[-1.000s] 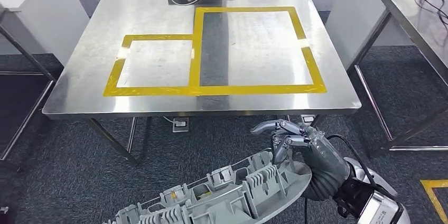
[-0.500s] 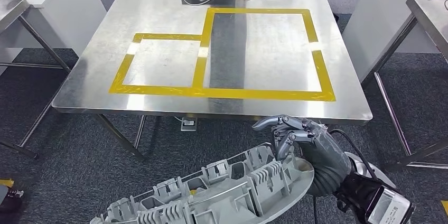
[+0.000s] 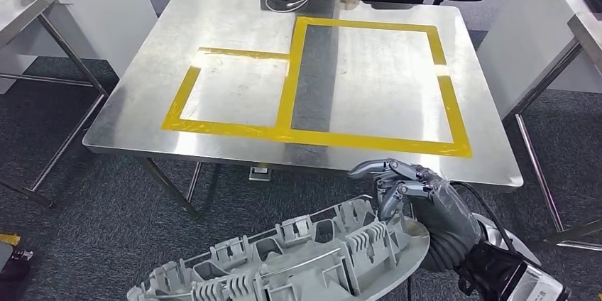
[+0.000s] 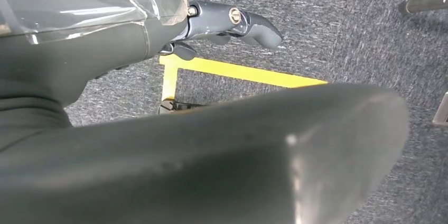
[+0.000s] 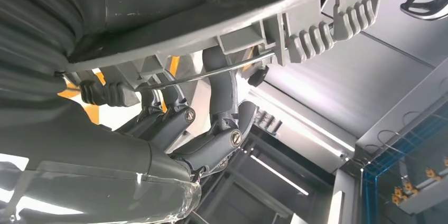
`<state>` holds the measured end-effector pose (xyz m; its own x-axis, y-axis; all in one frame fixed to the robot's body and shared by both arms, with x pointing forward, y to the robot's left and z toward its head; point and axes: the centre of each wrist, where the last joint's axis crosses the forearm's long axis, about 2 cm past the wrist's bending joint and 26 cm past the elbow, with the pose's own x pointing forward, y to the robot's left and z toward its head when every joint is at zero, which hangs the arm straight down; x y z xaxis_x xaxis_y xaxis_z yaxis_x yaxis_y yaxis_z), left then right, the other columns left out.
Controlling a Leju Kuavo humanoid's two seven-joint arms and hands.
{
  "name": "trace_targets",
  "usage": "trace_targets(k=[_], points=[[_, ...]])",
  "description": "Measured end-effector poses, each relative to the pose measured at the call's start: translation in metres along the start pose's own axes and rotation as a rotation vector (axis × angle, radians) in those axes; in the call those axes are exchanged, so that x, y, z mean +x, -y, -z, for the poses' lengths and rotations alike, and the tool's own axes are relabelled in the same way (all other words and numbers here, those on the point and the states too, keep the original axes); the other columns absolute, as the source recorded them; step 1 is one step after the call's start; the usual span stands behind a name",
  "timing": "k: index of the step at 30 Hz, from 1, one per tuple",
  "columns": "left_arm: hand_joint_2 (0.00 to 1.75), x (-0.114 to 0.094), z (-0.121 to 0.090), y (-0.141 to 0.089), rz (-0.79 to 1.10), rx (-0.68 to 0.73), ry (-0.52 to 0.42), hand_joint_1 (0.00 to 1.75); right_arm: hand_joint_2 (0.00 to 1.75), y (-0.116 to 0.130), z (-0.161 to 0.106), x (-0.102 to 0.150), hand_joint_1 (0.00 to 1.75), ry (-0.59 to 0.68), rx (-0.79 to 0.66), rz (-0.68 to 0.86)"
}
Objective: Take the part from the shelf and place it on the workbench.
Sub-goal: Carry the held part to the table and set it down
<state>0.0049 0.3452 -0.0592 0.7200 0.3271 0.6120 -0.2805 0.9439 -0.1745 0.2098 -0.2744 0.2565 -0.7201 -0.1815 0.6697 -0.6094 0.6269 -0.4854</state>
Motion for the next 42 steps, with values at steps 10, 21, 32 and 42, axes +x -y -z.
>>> trace_targets(k=[10,21,32,42], points=[[0.00,0.000,0.000,0.000,0.002,-0.012,0.008,0.00,1.75,0.002,-0.003,0.002,1.75,0.009,-0.003,0.002],[0.00,-0.002,-0.005,-0.005,0.002,0.009,0.006,0.00,1.75,0.006,0.003,0.006,1.75,0.006,0.002,-0.021],[0.00,-0.001,-0.002,-0.002,0.005,-0.002,0.017,0.00,1.75,0.008,0.006,0.009,1.75,0.012,-0.003,-0.046],[0.00,-0.002,-0.003,-0.002,-0.001,0.000,0.035,0.00,1.75,0.013,0.015,0.013,1.75,0.077,-0.022,-0.076]])
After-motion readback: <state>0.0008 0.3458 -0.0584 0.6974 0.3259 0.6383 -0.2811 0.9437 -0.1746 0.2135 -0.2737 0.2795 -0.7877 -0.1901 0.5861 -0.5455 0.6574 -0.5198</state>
